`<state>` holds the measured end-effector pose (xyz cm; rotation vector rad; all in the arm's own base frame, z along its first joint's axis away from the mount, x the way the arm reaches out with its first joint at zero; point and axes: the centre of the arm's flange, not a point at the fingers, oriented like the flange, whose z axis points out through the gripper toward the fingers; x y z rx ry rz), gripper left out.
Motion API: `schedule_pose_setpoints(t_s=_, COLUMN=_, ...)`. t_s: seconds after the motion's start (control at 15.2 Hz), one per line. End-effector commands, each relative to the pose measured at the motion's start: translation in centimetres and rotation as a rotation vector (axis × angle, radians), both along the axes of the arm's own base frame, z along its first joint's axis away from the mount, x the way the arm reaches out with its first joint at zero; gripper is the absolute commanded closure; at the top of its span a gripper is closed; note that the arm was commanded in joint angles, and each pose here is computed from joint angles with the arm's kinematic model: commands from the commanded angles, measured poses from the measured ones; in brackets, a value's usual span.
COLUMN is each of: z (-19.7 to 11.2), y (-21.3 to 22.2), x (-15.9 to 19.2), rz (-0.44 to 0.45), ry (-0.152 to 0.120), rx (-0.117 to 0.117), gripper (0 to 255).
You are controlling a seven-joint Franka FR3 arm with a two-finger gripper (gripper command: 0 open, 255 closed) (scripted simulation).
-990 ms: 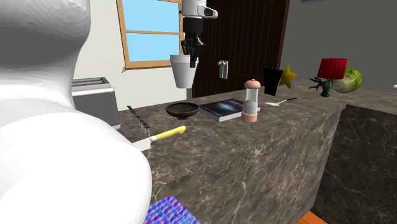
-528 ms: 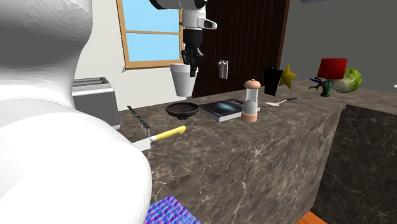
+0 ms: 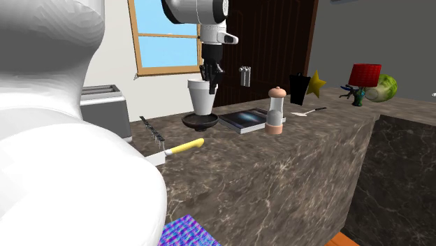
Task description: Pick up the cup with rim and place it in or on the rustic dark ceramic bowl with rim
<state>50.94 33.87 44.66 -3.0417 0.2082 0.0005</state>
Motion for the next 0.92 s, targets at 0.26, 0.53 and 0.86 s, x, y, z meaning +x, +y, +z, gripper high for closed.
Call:
schedule_pose_setpoints(t_s=0.26, z=-0.1, y=0.0, x=0.0, rz=0.000, ry=-0.001, rx=0.000, gripper=255)
schedule_pose_setpoints(t_s=0.53, z=-0.1, y=0.0, x=0.0, rz=0.000, ry=-0.001, rx=0.000, gripper=0)
schedule_pose_setpoints(t_s=0.86, z=3.9, y=-0.3, x=0.0, rz=0.000, ry=-0.001, rx=0.000, gripper=0)
